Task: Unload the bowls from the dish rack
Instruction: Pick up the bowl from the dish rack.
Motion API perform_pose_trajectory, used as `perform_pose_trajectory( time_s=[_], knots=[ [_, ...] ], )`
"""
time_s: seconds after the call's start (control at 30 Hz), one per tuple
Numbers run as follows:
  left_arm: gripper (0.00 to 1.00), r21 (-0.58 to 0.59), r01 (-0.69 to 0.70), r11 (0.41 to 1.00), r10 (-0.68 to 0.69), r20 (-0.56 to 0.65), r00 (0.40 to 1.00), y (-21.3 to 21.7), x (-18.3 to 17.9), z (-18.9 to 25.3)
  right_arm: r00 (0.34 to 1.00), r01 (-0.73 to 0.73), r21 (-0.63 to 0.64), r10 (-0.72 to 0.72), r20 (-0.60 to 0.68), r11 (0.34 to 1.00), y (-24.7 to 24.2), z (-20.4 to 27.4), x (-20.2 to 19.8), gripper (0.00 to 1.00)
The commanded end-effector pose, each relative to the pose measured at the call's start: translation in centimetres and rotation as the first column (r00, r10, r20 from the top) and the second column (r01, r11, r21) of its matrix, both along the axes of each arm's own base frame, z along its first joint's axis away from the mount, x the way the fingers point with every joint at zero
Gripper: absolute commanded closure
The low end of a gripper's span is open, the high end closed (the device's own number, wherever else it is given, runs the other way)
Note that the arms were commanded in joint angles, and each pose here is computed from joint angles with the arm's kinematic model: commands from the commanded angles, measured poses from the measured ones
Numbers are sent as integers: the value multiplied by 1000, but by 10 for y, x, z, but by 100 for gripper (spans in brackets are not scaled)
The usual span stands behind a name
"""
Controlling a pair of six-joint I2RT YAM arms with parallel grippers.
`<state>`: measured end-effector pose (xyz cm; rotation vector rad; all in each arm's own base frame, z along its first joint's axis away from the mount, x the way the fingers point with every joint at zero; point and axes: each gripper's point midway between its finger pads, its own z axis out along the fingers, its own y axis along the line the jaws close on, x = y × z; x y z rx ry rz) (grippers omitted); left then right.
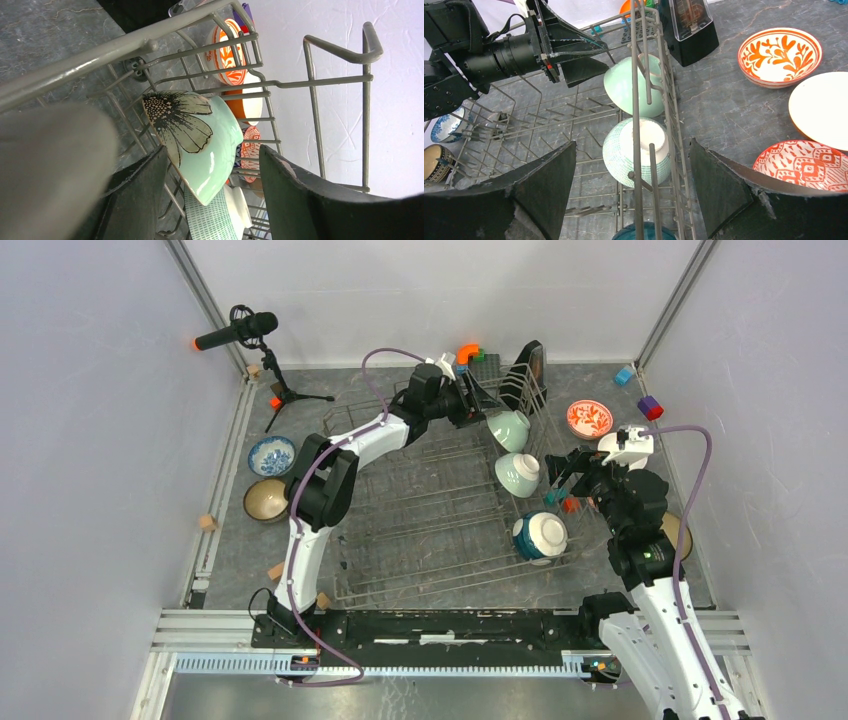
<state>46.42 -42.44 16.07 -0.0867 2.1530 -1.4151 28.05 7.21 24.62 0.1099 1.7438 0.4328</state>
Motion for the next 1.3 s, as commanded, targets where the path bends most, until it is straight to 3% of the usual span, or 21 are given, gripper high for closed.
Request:
perform_pose_trajectory(
  time_s=[0.0, 0.1, 0.3, 0.67, 0.8, 0.9, 1.07, 1.27],
  knots=[
    [27, 3, 86, 996, -84, -207, 975, -16, -30, -35, 988, -50, -7, 48, -147, 999, 9, -45, -11, 12],
    [27, 54, 91, 994, -77, -221, 972, -12, -34, -42, 988, -49, -6, 47, -150, 999, 9, -45, -11, 12],
    [16, 221, 54, 974, -6, -215, 977, 12, -36, -51, 988, -51, -5, 49, -146, 999, 10, -41, -12, 12],
    [14, 206, 135, 969, -77, -268, 960, 4, -46, -44, 988, -46, -4, 45, -148, 999, 9, -43, -12, 11],
    [14, 275, 143, 951, -59, -292, 955, 9, -44, -57, 988, -51, -3, 50, -147, 999, 10, -41, -12, 11],
    [1, 357, 130, 925, -29, -274, 961, 17, -39, -65, 989, -46, -3, 45, -143, 999, 9, -39, -13, 11],
    [0, 408, 145, 901, -36, -263, 964, 20, -36, -77, 988, -48, -3, 47, -145, 999, 9, -40, -11, 11],
    [18, 267, 185, 946, -119, -246, 962, 0, -42, -63, 987, -57, 5, 57, -151, 998, 12, -43, -10, 11]
  ],
)
